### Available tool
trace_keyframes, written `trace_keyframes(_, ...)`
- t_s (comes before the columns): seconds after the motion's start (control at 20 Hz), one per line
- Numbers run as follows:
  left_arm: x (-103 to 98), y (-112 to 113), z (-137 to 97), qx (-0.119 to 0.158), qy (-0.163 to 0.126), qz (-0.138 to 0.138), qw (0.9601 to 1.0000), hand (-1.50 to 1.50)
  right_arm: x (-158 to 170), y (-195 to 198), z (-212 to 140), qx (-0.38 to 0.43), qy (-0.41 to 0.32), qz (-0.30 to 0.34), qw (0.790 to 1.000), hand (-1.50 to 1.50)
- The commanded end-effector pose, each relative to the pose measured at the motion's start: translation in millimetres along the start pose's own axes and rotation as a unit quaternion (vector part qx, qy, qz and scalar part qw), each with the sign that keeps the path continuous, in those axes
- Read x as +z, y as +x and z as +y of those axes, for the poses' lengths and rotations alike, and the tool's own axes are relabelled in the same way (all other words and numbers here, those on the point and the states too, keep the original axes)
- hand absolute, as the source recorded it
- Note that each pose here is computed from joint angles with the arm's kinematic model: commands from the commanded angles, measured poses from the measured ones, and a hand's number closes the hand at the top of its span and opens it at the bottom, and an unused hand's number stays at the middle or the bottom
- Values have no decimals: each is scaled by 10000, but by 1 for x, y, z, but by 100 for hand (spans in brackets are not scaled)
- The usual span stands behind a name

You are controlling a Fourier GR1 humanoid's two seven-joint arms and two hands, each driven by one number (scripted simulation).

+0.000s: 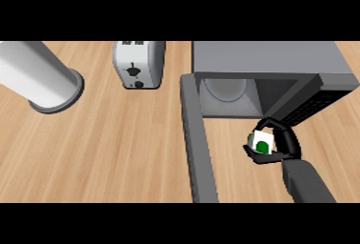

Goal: Pick up the milk, place it into the microwave and close the microwave

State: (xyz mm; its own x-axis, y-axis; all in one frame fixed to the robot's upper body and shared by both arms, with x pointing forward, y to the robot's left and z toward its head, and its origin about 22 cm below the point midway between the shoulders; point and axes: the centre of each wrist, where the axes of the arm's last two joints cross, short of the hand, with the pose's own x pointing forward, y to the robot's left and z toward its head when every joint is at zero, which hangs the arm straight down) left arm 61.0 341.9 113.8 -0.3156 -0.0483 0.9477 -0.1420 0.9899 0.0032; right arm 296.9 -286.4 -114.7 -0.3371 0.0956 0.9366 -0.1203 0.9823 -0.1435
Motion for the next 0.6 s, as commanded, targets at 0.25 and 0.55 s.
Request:
trace_keyframes(0.25,14,31,-7,68,-60,-212,9997,-150,-32,38,24,-144,256,-497,9983,150)
trace_keyframes(0.55,-8,17,1,138,-59,-117,9998,-150,-74,70,71,153,148,-493,9986,150)
